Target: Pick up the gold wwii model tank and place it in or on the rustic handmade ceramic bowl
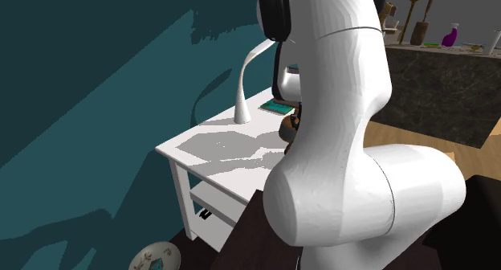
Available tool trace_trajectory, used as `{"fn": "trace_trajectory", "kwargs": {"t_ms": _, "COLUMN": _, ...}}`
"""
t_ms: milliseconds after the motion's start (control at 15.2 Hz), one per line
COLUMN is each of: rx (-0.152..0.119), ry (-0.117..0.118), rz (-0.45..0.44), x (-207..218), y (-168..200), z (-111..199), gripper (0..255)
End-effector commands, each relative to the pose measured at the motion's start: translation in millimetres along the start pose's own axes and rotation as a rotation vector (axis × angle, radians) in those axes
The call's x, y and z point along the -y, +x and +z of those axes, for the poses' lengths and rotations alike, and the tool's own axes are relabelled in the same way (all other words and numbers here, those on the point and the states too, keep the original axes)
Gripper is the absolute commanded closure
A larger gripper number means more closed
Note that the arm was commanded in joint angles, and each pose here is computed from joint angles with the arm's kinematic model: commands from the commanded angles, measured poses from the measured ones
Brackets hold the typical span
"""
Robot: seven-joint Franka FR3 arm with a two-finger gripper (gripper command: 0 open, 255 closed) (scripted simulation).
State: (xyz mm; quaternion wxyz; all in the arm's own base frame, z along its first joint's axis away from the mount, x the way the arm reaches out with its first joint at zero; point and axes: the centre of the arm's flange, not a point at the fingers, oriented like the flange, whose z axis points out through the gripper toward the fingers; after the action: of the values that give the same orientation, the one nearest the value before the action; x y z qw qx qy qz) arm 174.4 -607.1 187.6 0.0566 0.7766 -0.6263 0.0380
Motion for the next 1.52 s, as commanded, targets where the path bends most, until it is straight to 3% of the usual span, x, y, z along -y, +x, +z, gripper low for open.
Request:
{"fn": "trace_trajectory", "kwargs": {"t_ms": 0, "rx": 0.027, "ry": 0.000, "rz": -0.003, "x": 3, "y": -7, "z": 11, "gripper": 255}}
{"fn": "trace_trajectory", "kwargs": {"t_ms": 396, "rx": 0.027, "ry": 0.001, "rz": -0.003, "x": 3, "y": -7, "z": 11, "gripper": 255}}
{"fn": "trace_trajectory", "kwargs": {"t_ms": 462, "rx": 0.027, "ry": 0.000, "rz": -0.003, "x": 5, "y": -3, "z": 7, "gripper": 0}}
{"fn": "trace_trajectory", "kwargs": {"t_ms": 792, "rx": 0.027, "ry": 0.000, "rz": -0.003, "x": 3, "y": -7, "z": 11, "gripper": 0}}
{"fn": "trace_trajectory", "kwargs": {"t_ms": 1056, "rx": 0.027, "ry": 0.000, "rz": -0.003, "x": 3, "y": -5, "z": -39, "gripper": 0}}
{"fn": "trace_trajectory", "kwargs": {"t_ms": 1452, "rx": 0.027, "ry": 0.000, "rz": -0.003, "x": 3, "y": -5, "z": -39, "gripper": 0}}
